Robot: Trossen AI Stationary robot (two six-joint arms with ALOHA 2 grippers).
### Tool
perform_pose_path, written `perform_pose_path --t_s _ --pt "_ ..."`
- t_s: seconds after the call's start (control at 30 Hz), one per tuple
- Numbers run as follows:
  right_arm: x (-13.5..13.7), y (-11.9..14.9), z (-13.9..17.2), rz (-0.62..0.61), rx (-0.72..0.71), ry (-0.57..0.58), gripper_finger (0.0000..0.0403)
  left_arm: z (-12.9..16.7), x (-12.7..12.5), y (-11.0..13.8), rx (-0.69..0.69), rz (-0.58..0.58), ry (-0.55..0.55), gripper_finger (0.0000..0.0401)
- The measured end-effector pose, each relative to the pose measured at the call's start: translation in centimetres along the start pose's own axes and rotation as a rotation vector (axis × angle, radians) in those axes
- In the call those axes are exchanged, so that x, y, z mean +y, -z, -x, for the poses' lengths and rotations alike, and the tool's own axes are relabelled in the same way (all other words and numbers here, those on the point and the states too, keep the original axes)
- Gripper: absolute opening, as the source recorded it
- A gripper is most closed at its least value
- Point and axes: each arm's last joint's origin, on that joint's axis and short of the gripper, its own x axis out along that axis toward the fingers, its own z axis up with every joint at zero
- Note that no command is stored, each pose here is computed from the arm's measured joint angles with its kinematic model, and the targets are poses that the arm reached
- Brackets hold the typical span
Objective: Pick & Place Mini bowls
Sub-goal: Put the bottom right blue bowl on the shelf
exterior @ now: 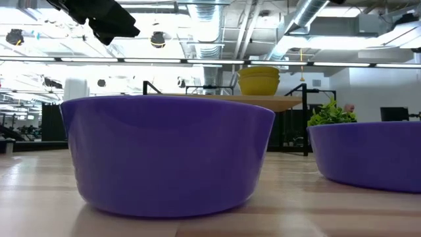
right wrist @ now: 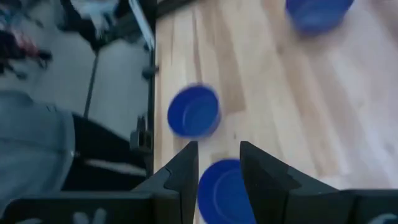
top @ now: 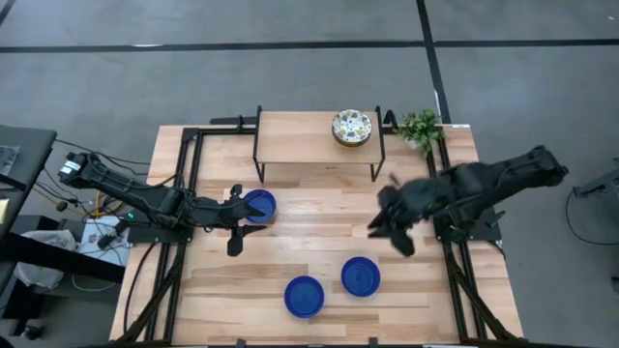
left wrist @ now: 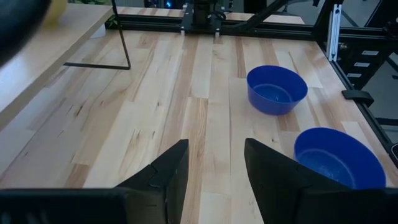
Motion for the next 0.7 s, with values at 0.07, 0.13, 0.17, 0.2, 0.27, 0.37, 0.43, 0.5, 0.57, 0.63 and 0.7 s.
perform_pose_path --t_s 0.07,0.13,0.17,0.2,0.27,0.37,0.43,0.5,0.57,0.63,0.7 --pt "0.8 0.4 -1.9 0.011 0.058 -0.003 0.0107 0.0 0.0 0.0 0.000 0.000 0.000 0.0154" --pt "1.6 1.0 -3.9 0.035 0.115 -0.004 0.0107 0.0 0.0 0.0 0.000 0.000 0.000 0.0154" --pt "2.0 1.3 -4.7 0.046 0.137 -0.010 0.0107 0.0 0.0 0.0 0.000 0.000 0.000 0.0154" --pt "2.4 1.6 -5.5 0.057 0.163 -0.018 0.0107 0.0 0.0 0.0 0.000 0.000 0.000 0.0154" --pt "3.1 2.3 -7.0 0.073 0.228 -0.041 0.0107 0.0 0.0 0.0 -0.001 0.000 0.000 0.0154" --pt "3.8 3.5 -8.8 0.075 0.328 -0.077 0.0107 0.0 0.0 0.0 -0.001 0.000 0.000 0.0154" --pt "4.2 4.1 -9.7 0.063 0.383 -0.098 0.0107 0.0 0.0 0.0 -0.001 0.000 0.000 0.0154" --pt "4.5 4.7 -10.5 0.067 0.428 -0.111 0.0107 0.0 0.0 0.0 -0.001 0.000 0.000 0.0154" --pt "4.8 5.2 -11.2 0.081 0.458 -0.113 0.0107 0.0 0.0 0.0 -0.001 0.000 0.000 0.0154" --pt "5.0 5.7 -11.7 0.110 0.480 -0.117 0.0107 0.0 0.0 0.0 -0.001 0.000 0.000 0.0154" --pt "5.1 6.1 -12.2 0.150 0.499 -0.121 0.0107 0.0 0.0 0.0 -0.001 0.000 0.000 0.0154"
